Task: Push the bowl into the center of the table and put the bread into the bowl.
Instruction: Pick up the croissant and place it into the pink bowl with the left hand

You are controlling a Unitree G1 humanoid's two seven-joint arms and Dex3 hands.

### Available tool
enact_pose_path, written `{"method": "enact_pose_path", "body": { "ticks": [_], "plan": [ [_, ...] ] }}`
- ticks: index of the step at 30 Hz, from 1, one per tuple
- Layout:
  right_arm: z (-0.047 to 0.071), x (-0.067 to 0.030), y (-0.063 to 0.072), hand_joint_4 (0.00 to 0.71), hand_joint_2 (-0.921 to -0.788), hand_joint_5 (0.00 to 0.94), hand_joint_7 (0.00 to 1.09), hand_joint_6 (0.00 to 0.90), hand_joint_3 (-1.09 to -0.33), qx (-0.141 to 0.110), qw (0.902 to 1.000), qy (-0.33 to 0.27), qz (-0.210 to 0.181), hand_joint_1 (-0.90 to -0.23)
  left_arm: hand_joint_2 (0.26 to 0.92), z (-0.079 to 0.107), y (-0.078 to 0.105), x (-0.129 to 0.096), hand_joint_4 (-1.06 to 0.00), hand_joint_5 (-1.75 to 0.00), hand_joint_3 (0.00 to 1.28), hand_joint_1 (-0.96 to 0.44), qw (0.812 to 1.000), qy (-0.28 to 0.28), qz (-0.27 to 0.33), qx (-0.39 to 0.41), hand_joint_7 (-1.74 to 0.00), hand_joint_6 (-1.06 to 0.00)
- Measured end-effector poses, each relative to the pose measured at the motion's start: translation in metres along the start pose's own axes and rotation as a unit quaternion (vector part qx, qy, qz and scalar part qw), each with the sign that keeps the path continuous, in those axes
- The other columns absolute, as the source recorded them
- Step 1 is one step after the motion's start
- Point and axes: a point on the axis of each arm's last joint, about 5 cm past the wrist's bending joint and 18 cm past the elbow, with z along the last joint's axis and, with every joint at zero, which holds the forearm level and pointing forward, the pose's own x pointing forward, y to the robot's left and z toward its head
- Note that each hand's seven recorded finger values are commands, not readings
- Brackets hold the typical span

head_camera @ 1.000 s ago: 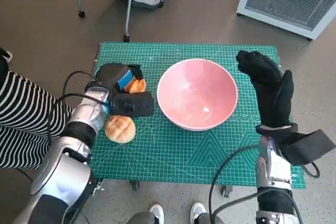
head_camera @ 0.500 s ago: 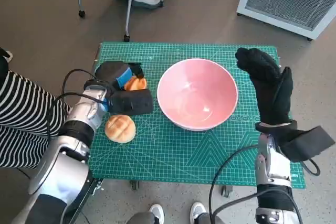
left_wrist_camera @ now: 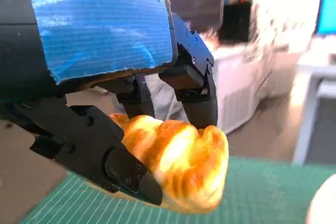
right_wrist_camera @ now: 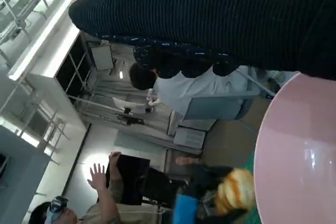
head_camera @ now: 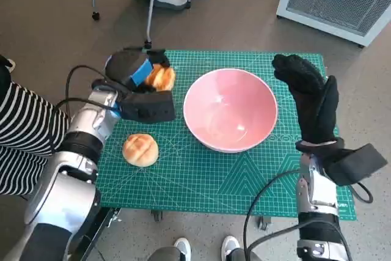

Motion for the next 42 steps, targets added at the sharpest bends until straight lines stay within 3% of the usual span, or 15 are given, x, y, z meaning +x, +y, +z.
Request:
{"method": "enact_pose_path", "body": {
  "ticks": [13,25,42],
  "plan": [
    [-0.001,0.0009,0.0,0.122,-0.921,0.0,0.5,0.018,-0.825,0.001,1.0,-0.001,0.007,-0.712,0.899,0.009,0.016,0.007,-0.85,-0.98,0.0,0.0,0.996,-0.055,0.059,-0.022,-1.09,-0.7],
    [0.0,0.0012,0.001,0.115,-0.921,0.0,0.51,0.015,-0.827,0.001,0.9999,-0.006,0.011,-0.712,0.894,0.043,0.037,0.016,-0.86,-0.97,0.0,0.0,0.979,-0.154,0.126,-0.038,-1.08,-0.72],
    [0.0,-0.0039,-0.001,0.121,-0.921,0.002,0.51,0.015,-0.819,-0.001,0.9999,-0.007,0.009,-0.736,0.918,0.082,0.003,0.01,-0.81,-0.99,0.01,0.0,0.963,-0.255,0.067,-0.056,-1.18,-0.64]
  ]
}}
